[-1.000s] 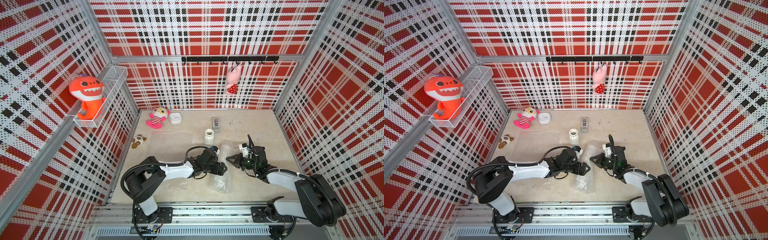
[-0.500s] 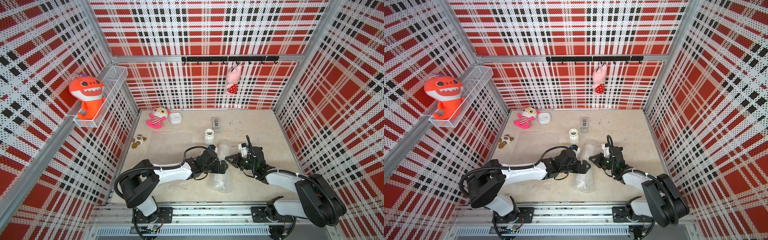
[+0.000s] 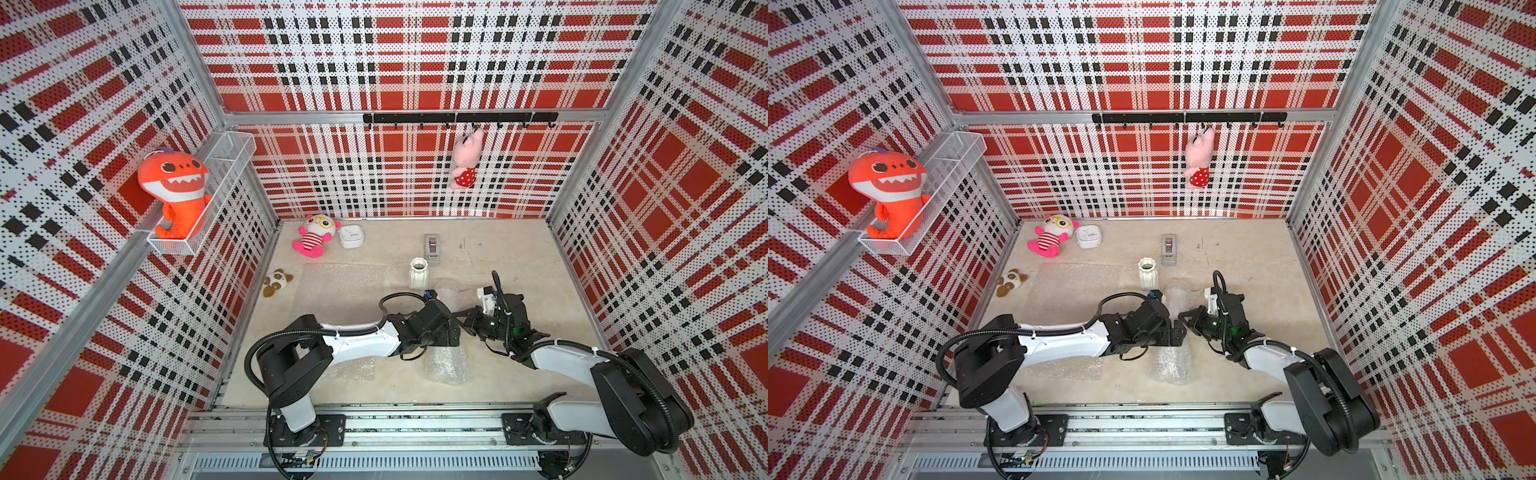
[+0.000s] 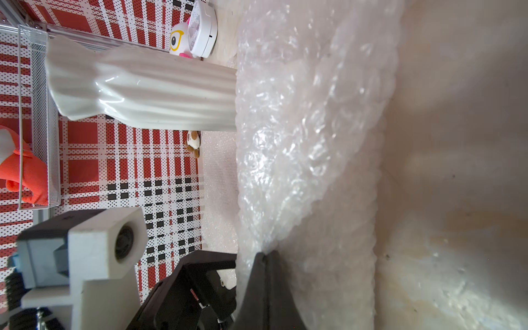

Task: Wrap vases in bubble wrap
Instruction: Wrap the vase in bubble wrap.

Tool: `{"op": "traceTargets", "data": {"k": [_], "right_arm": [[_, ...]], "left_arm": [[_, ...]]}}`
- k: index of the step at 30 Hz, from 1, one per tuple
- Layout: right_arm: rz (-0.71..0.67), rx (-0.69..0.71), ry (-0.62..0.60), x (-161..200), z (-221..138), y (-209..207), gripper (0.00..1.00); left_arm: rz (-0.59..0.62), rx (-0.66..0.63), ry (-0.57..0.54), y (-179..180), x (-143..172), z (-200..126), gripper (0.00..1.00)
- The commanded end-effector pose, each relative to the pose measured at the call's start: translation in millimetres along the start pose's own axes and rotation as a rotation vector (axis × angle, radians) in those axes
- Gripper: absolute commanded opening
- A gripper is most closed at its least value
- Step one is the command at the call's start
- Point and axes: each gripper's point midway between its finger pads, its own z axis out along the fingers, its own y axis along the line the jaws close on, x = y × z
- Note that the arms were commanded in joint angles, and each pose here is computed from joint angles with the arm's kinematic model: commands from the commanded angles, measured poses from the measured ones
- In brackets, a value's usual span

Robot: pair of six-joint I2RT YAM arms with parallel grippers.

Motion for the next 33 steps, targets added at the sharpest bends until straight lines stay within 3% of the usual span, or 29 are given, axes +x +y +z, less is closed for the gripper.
{"op": "traceTargets", "data": {"k": [1,5,14,22,25,28,33], "right_arm": [[-0.011,-0.008,-0.011,-2,-1,9,0.03],[-0.017,0.001,-0.013,-2,-1,8,0.04],[-0.058,-0.001,-0.03,-6,-7,17,0.1],[-0.143,0.069,0.003,1,-23,13,0.39],[-0.186,0.174,0.038,14,-38,-7,0.38],[-0.185,0.214,0.107,34,-46,-24,0.27],[-0.172,0.156,0.235,67,-40,-24,0.18]], "left_arm": [[0.01,-0.057,-0.01,6,-1,7,0.98],[0.011,-0.065,-0.018,10,0,8,1.0],[-0.013,-0.02,0.015,27,11,2,0.87],[-0.053,0.049,0.015,32,13,-4,0.81],[-0.051,0.058,0.007,31,12,-8,0.81],[-0.059,0.083,0.0,28,11,-12,0.81],[-0.067,0.099,-0.002,25,11,-12,0.81]]}}
